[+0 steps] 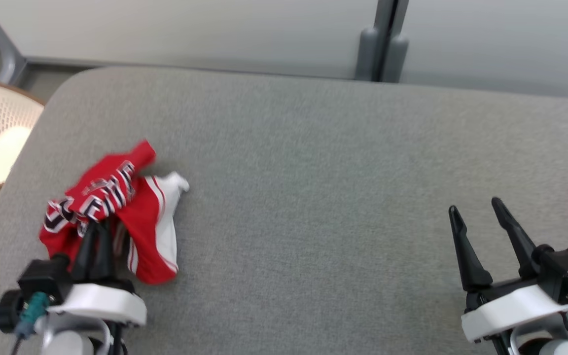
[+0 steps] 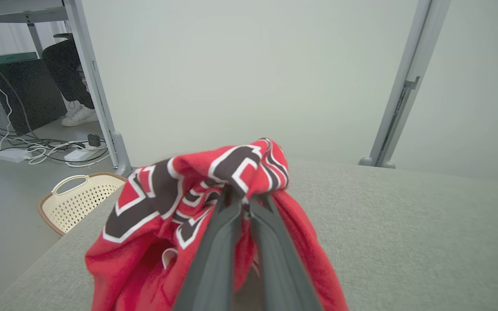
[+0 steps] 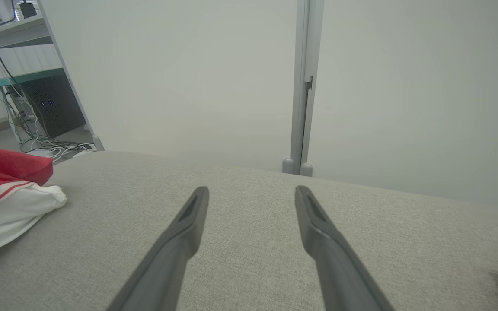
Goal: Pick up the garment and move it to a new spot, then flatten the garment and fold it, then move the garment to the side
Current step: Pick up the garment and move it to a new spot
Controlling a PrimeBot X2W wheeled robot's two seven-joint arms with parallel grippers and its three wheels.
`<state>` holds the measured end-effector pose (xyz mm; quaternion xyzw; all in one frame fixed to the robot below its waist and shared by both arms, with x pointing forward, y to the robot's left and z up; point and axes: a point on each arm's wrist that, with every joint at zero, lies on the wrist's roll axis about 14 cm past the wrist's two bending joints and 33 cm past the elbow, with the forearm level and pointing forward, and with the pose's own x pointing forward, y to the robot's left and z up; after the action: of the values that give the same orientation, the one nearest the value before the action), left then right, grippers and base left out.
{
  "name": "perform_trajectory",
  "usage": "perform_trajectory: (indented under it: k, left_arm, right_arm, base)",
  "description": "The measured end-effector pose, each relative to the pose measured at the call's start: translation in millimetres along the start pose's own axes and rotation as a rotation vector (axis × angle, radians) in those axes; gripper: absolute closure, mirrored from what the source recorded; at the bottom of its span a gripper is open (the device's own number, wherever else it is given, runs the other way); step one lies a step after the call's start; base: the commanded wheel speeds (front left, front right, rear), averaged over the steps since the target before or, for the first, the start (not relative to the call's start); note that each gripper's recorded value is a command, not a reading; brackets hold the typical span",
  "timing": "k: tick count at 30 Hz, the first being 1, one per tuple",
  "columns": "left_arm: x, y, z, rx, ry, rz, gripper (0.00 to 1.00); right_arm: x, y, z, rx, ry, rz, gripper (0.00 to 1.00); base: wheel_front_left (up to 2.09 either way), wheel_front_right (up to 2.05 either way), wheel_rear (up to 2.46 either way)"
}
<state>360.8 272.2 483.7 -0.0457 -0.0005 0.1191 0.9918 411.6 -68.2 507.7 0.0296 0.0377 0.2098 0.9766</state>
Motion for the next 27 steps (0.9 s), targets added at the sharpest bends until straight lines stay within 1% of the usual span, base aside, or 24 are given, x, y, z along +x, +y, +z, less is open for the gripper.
perform_trajectory:
  k: [6, 10, 14, 19, 23, 27]
  left_arm:
    - [-27, -65, 24, -0.032, -0.031, -0.194, 1.0]
    - [-36, -116, 24, -0.057, -0.009, -0.362, 1.0]
    - [-35, -176, 25, -0.071, 0.004, -0.543, 1.0]
    - [-29, -254, 28, -0.088, 0.001, -0.767, 1.0]
    - [-30, -302, 6, -0.079, 0.066, -0.909, 1.0]
    - [-32, -320, -44, -0.04, 0.202, -0.979, 1.0]
  right_arm:
    - [-36, -7, 17, 0.003, -0.049, -0.061, 0.0]
    - [-53, -13, 27, 0.003, -0.078, -0.095, 0.0]
    - [-66, -33, 39, -0.008, -0.113, -0.166, 0.0]
    - [-88, -65, 34, -0.002, -0.107, -0.286, 0.0]
    - [-109, -93, 20, 0.014, -0.078, -0.401, 0.0]
    - [-121, -109, 2, 0.037, -0.04, -0.479, 0.0]
  base:
    - [0.0, 0.0, 0.0]
    - [0.0, 0.0, 0.0]
    - [0.0, 0.0, 0.0]
    - [0.0, 0.0, 0.0]
    - [0.0, 0.0, 0.0]
    - [0.0, 0.0, 0.0]
